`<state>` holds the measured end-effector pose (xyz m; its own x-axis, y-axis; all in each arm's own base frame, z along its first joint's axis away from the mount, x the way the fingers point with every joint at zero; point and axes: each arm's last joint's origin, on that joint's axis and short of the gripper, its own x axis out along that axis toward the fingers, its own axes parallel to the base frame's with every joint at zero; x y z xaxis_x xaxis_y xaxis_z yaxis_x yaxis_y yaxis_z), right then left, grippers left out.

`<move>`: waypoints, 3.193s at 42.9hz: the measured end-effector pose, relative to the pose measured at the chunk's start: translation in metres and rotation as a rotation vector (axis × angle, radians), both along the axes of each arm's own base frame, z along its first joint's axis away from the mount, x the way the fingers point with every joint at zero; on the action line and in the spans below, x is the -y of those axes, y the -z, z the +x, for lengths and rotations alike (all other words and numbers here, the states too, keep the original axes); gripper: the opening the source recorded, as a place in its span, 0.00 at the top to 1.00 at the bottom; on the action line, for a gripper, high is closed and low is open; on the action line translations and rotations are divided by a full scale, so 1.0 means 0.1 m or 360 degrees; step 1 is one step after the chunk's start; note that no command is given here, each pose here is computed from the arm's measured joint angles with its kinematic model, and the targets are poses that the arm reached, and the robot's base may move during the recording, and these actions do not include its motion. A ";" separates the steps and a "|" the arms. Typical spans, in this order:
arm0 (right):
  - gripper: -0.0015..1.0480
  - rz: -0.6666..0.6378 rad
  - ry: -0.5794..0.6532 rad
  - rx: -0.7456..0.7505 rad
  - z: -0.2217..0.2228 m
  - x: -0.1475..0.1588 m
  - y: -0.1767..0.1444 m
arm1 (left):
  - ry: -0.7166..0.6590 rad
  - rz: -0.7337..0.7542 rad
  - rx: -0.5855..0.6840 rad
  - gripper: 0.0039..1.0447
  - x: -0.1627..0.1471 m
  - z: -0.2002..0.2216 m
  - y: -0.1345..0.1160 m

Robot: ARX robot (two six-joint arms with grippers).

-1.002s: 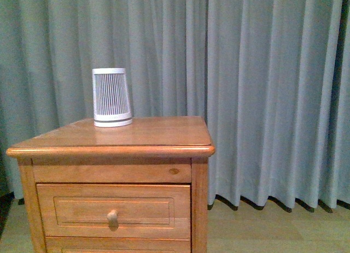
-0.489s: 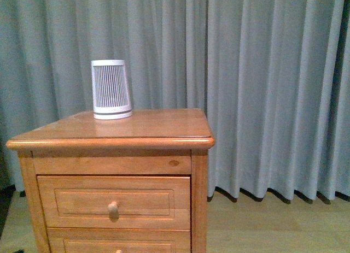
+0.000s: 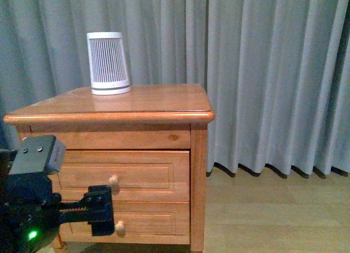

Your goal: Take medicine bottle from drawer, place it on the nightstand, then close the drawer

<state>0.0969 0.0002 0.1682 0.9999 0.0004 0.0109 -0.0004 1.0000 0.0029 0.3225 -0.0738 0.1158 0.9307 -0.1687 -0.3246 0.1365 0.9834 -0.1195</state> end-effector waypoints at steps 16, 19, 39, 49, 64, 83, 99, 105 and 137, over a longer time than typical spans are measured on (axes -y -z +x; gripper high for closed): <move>0.07 0.0000 0.0000 0.0000 0.00 0.00 0.00 | -0.0012 -0.0023 -0.0046 0.06 0.13 0.68 0.10; 0.07 0.0000 0.0000 0.0000 0.00 0.00 0.00 | 0.0020 -0.0080 -0.0049 0.06 0.16 0.81 0.07; 0.07 0.0000 0.0000 0.0000 0.00 0.00 0.00 | 0.0085 -0.0118 -0.0069 0.06 0.16 1.21 0.38; 0.07 0.0001 -0.0001 0.0000 0.00 0.00 0.00 | 0.0074 -0.0049 -0.0028 0.06 0.06 1.33 0.50; 0.07 0.0000 0.0000 0.0000 0.00 0.00 0.00 | 0.0095 0.0126 0.0065 0.06 0.01 1.53 0.58; 0.07 0.0000 0.0000 0.0000 0.00 0.00 0.00 | 0.0021 0.0184 0.0065 0.06 -0.12 1.77 0.64; 0.07 0.0001 -0.0001 0.0000 0.00 0.00 0.00 | -0.0004 0.0123 0.0008 0.60 -0.08 1.85 0.70; 0.07 0.0000 0.0000 0.0000 0.00 0.00 0.00 | -0.0018 0.0106 0.0010 0.72 -0.03 1.87 0.68; 0.07 0.0000 -0.0001 0.0000 0.00 0.00 0.00 | -0.0009 0.0098 0.0022 0.76 -0.03 1.64 0.71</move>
<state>0.0969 0.0002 0.1682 0.9999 0.0008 0.0109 -0.0008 1.0000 0.0029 0.4870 -0.0710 0.0451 0.9360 -0.1436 -0.3213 0.1324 0.9896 -0.0567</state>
